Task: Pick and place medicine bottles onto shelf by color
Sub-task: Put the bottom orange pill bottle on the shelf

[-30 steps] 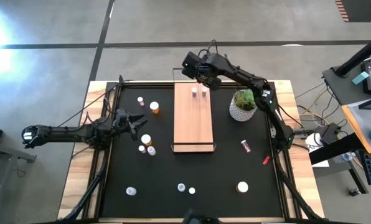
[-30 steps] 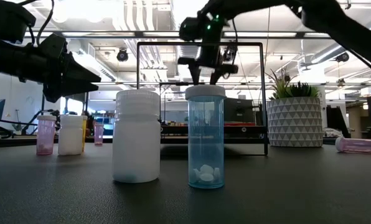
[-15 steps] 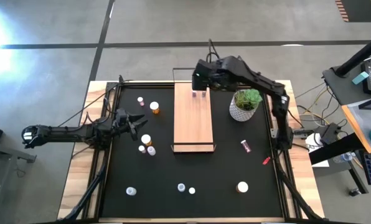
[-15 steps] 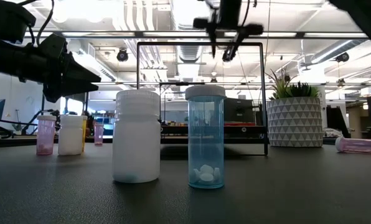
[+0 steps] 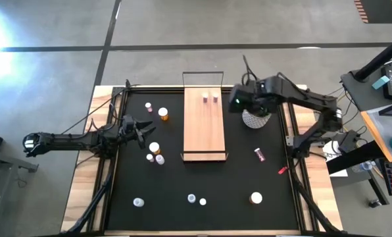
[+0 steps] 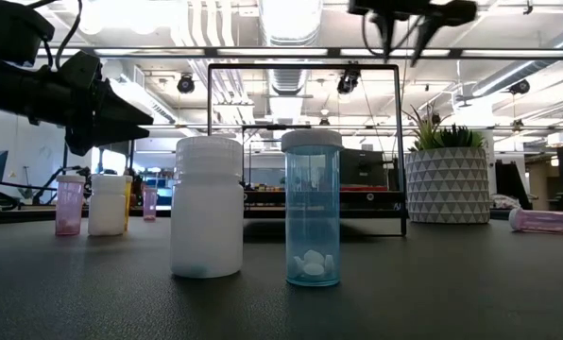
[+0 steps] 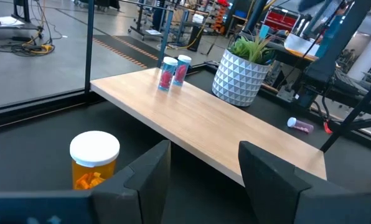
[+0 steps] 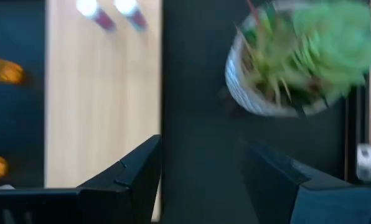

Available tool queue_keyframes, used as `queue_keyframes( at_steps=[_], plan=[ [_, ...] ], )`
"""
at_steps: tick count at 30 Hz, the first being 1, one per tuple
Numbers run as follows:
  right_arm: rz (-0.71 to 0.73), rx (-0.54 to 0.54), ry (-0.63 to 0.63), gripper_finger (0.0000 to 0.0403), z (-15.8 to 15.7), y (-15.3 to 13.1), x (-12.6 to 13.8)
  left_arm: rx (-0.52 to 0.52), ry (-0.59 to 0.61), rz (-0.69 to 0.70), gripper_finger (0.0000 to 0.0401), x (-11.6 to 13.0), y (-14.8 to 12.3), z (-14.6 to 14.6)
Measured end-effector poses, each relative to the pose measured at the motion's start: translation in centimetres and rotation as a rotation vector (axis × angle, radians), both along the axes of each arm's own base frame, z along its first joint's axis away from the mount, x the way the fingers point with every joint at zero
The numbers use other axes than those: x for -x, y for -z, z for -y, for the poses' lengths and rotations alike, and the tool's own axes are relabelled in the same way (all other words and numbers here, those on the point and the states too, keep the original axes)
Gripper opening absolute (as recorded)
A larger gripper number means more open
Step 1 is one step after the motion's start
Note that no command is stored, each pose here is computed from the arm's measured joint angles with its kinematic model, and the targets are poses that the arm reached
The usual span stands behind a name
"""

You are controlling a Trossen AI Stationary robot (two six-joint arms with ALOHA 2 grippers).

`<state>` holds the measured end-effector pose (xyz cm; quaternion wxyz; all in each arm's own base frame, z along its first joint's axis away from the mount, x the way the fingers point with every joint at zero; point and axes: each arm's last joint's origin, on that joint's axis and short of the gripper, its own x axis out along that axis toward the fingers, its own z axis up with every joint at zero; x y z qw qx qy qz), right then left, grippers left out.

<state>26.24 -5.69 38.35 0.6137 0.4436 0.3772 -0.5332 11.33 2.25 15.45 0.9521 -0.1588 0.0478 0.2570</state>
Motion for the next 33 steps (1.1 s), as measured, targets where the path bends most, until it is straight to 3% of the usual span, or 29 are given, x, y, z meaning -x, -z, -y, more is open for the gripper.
queue_keyframes(
  at_steps=[10,22,33],
  plan=[
    [-0.090,-0.171,0.132,0.0194,-7.0,5.3,3.3,0.000,0.000,0.000,0.0173,0.0,0.0,0.0],
    [-0.040,-0.236,0.080,0.0194,-18.9,10.3,7.7,0.000,0.000,0.000,0.0173,0.0,0.0,0.0],
    [-0.039,-0.364,-0.018,0.0201,-22.7,13.4,7.0,0.000,0.000,0.000,0.0173,0.0,0.0,0.0]
  ],
)
